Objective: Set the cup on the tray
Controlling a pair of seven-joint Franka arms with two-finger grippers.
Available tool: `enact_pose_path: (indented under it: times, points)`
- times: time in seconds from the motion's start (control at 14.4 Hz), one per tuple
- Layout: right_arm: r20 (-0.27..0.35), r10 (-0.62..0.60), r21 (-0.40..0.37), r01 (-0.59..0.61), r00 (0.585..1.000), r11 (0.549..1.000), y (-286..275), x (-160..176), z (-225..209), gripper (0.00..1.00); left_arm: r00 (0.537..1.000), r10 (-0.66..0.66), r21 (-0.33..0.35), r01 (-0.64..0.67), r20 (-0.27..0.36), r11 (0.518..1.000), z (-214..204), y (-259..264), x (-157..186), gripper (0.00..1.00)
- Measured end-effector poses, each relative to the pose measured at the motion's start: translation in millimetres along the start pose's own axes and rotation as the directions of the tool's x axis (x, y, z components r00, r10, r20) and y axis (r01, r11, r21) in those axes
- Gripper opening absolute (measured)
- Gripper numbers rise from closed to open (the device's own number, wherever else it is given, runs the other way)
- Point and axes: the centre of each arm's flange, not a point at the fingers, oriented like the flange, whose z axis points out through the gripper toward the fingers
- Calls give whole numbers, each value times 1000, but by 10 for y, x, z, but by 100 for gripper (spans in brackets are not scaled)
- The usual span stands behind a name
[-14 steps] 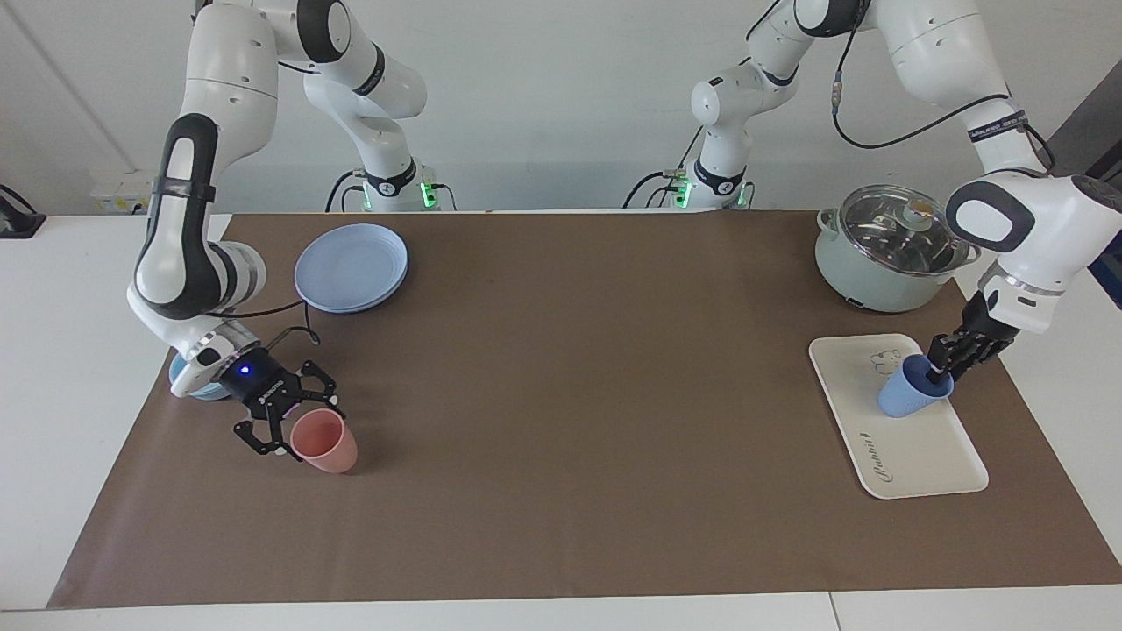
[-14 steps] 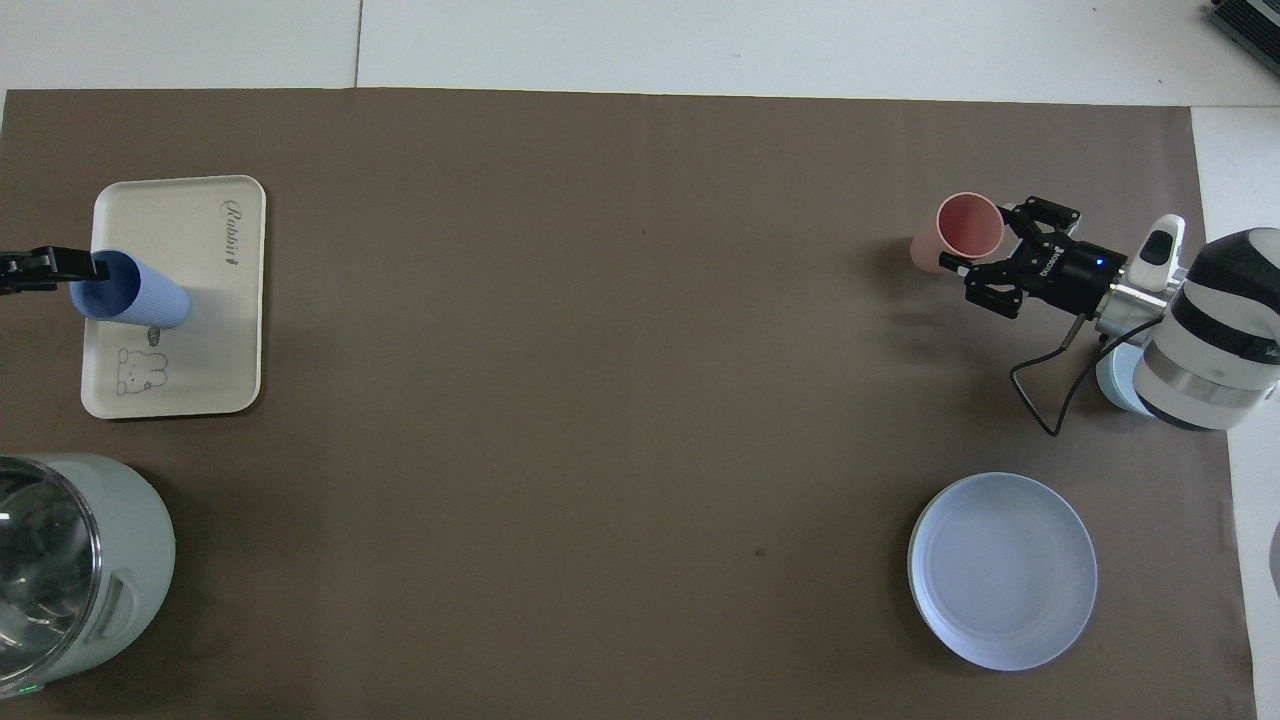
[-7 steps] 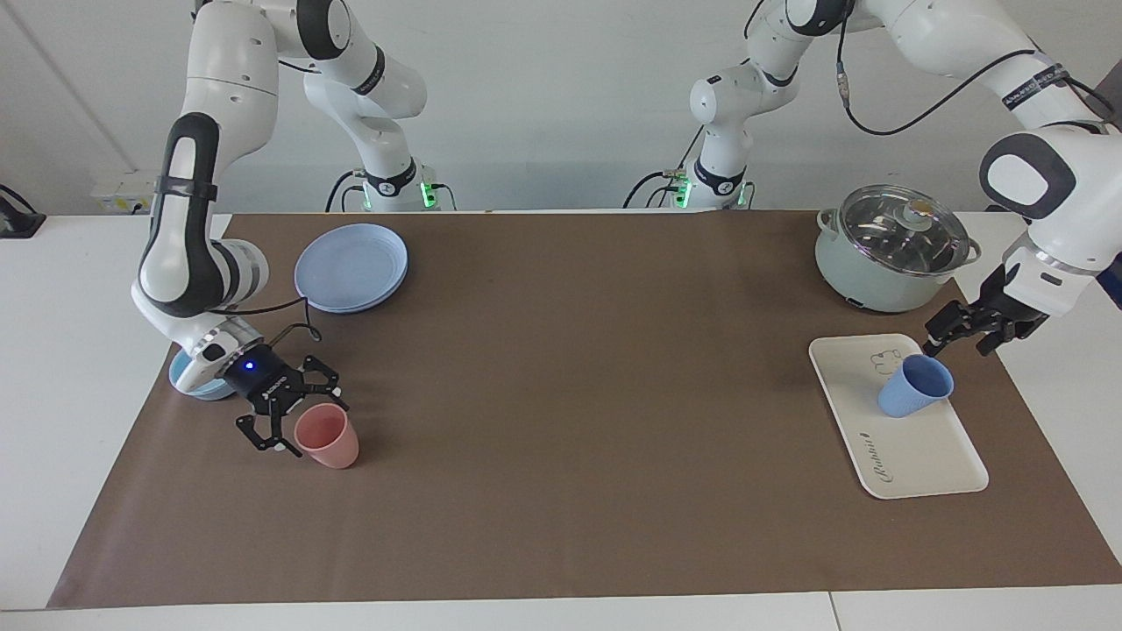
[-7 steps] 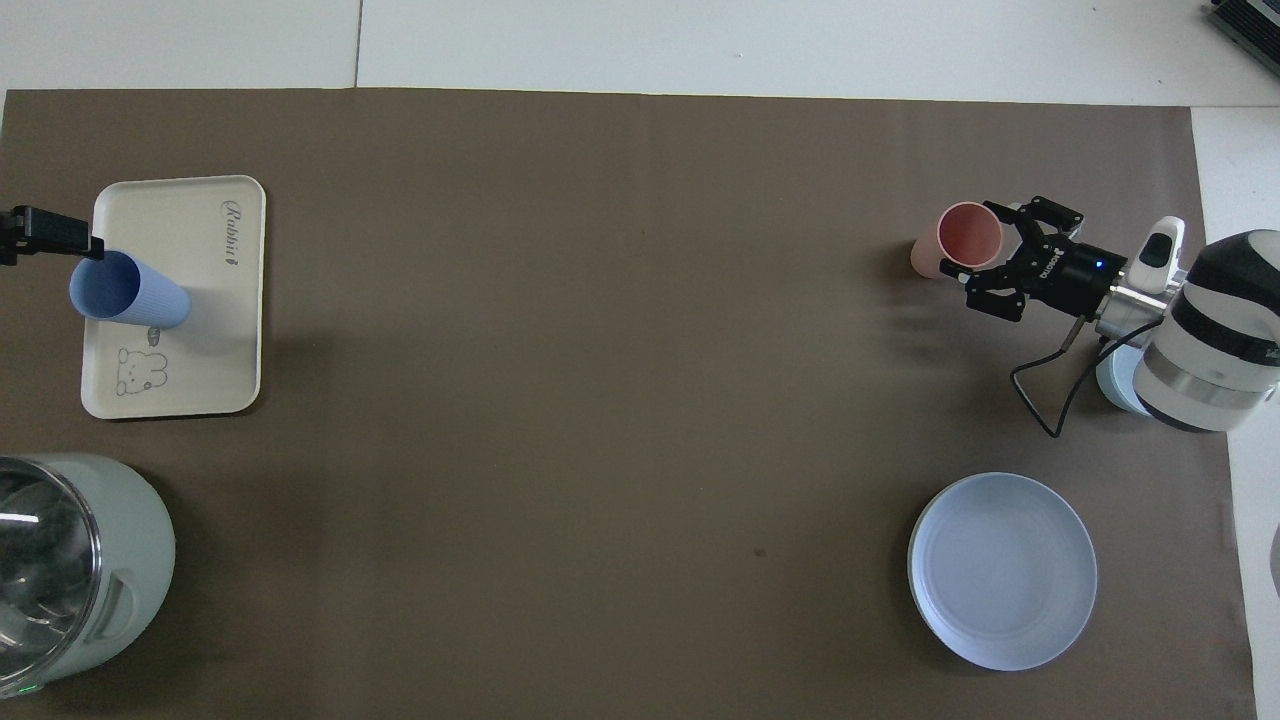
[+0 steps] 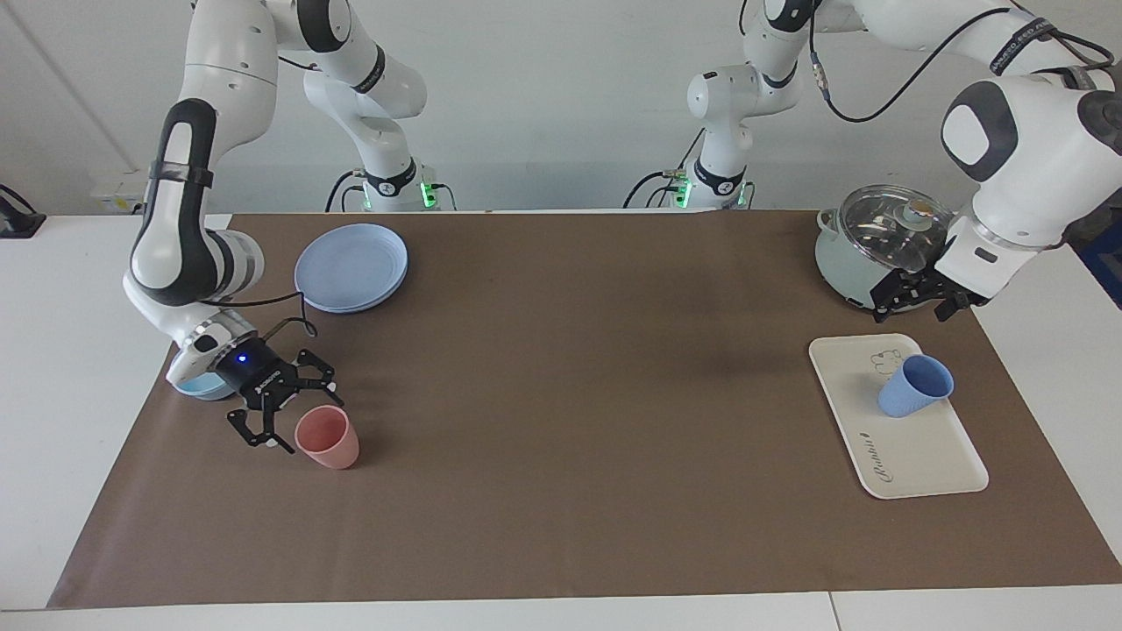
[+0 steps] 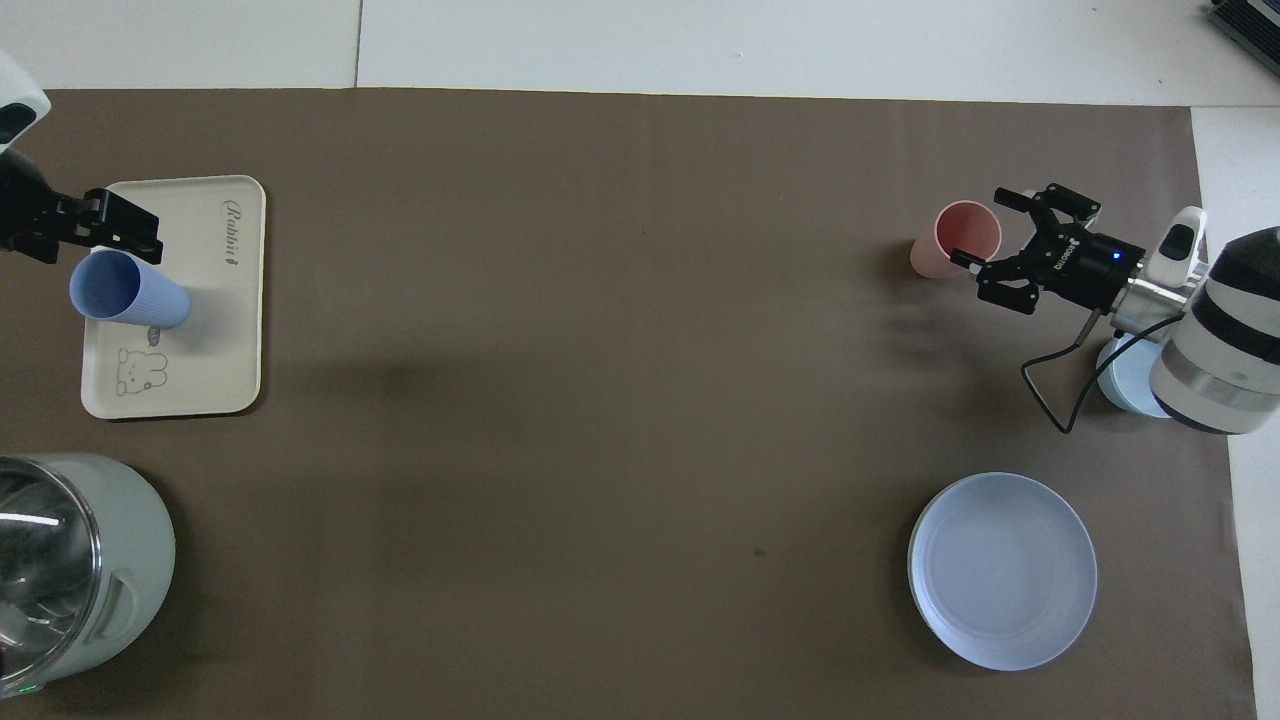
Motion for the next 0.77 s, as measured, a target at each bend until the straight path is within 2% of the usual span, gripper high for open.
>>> enact_pose_path:
  times: [0.28,0.42,0.56,0.77]
  points:
    - [-29,60,-17,-61,998,998,-16,328,-165,100,1000,7,14,-7,-17,1000,-484,526,-360,99]
    - [-5,101,-7,-101,995,995,-44,495,-251,100,1000,19,22,-18,-10,1000,-588,743,-562,99]
    - [79,121,9,-122,990,992,-90,697,-358,100,1000,22,29,-22,3,999,-572,880,-714,99]
    - [236,127,-12,-128,963,992,-200,1137,-575,100,1000,10,34,-11,16,999,-443,852,-815,100]
